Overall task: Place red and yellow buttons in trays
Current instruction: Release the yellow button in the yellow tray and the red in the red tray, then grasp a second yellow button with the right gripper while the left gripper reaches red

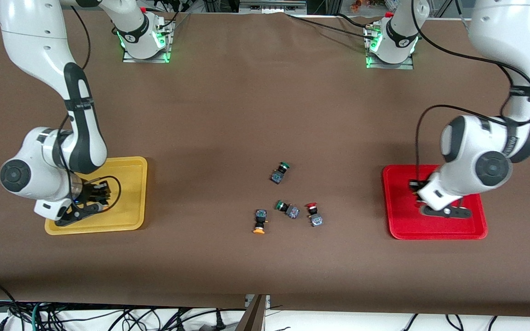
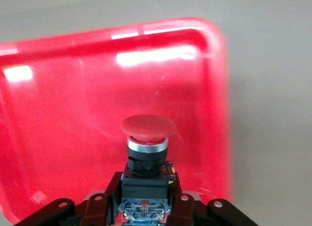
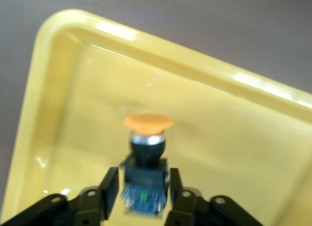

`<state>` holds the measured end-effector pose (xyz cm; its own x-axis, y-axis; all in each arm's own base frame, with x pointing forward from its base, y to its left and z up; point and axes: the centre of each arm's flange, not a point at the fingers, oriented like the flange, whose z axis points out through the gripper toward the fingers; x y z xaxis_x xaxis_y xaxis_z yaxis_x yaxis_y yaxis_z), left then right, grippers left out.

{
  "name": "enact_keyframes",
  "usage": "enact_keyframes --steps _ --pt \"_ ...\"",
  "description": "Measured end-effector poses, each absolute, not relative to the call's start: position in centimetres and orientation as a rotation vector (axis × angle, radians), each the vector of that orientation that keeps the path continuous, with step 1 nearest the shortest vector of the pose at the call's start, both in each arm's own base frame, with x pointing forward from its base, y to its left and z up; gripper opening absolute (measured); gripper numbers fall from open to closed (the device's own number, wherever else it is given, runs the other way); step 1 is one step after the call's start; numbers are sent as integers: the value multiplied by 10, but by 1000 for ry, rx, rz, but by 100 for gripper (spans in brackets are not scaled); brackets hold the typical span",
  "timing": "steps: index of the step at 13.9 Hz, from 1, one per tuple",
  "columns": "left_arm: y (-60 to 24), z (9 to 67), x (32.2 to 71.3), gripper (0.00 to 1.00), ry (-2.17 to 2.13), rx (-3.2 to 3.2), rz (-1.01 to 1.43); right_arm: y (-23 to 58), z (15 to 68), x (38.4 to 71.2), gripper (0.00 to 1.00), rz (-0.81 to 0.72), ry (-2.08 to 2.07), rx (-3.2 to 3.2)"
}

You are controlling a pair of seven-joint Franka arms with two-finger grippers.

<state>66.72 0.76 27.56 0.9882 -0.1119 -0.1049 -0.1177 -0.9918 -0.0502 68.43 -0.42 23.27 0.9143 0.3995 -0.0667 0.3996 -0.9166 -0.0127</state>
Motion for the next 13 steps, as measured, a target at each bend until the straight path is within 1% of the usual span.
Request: enact_keyframes --steps 1,2,3,4,5,7,8,10,11,13 --pt "33 257 669 41 215 -3081 140 9 234 686 67 -95 646 3082" --pt "47 237 669 41 236 -3084 137 27 240 688 75 -73 622 3094" --pt "49 219 668 41 249 -3087 148 47 250 692 87 -47 573 3110" --pt "44 205 667 41 262 -3092 163 73 261 694 96 -23 510 3132" --pt "37 197 667 41 277 -3095 175 106 272 695 99 5 430 3159" --pt "28 193 666 41 297 -3097 183 196 286 689 99 57 263 3225" --pt "27 193 667 46 299 -3096 181 244 289 684 99 110 191 3255" --pt "28 194 667 64 298 -3096 178 321 283 677 99 202 65 3292" --pt "28 195 668 74 298 -3096 175 347 275 676 99 249 4 3304" --pt "26 202 671 92 302 -3096 162 385 255 677 99 364 -114 3330"
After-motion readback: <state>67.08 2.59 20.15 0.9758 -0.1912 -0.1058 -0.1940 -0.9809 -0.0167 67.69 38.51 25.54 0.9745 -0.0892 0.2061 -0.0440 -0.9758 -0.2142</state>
